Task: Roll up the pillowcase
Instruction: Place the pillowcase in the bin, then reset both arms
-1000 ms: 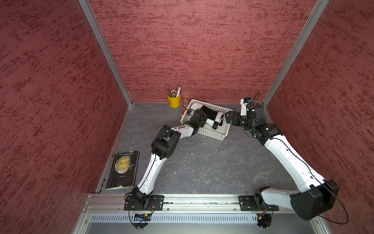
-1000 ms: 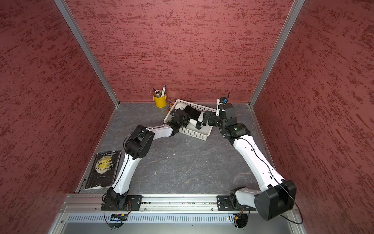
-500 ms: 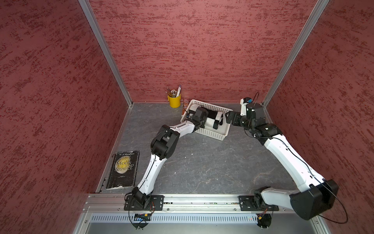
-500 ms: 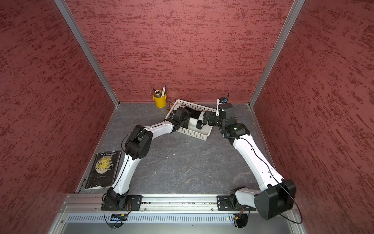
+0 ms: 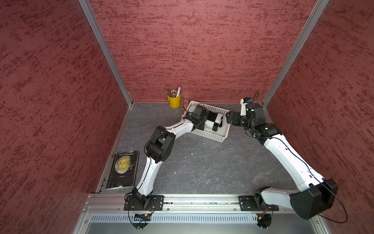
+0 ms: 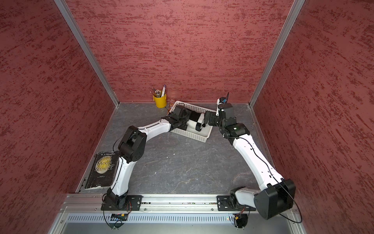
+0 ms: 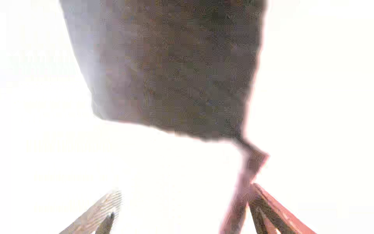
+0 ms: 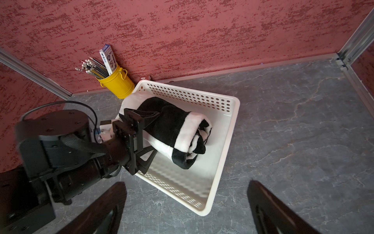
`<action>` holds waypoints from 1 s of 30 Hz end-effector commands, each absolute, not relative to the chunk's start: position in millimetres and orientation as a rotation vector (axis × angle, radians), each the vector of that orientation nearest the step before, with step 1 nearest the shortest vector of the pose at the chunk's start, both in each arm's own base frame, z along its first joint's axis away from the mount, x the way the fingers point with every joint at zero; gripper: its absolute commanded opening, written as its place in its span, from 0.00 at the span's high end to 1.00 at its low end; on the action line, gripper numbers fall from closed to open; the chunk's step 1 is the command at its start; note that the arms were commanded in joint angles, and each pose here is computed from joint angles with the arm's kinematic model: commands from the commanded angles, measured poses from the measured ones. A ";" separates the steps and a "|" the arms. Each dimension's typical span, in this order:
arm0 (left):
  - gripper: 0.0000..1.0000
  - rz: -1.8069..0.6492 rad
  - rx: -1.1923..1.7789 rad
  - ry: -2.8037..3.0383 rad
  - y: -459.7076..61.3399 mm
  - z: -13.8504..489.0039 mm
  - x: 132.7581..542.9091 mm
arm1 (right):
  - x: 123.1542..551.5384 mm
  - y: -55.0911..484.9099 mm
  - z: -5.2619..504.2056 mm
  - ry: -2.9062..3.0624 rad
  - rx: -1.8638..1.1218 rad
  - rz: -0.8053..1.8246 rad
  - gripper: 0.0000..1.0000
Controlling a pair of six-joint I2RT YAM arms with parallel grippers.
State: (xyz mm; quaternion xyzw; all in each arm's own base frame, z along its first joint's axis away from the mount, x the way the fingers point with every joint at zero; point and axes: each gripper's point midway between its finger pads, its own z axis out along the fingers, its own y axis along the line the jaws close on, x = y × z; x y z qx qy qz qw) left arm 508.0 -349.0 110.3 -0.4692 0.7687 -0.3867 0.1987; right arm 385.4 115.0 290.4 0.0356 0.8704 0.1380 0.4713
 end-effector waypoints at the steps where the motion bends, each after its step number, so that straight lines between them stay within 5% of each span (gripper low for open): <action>1: 0.00 -1.049 -1.224 2.228 -350.4 125.2 482.1 | 393.0 104.5 298.5 2.099 0.096 0.272 0.01; 12: 0.00 -0.685 -0.739 2.306 -285.3 188.6 440.0 | 401.0 81.1 283.7 2.056 0.122 0.104 0.01; 24: 0.00 0.259 -0.470 2.165 -44.8 167.5 379.8 | 396.3 20.1 208.4 1.953 0.175 -0.269 0.02; 30: 0.00 0.335 -0.453 2.097 26.9 144.4 365.0 | 404.0 3.4 175.3 1.928 0.179 -0.370 0.01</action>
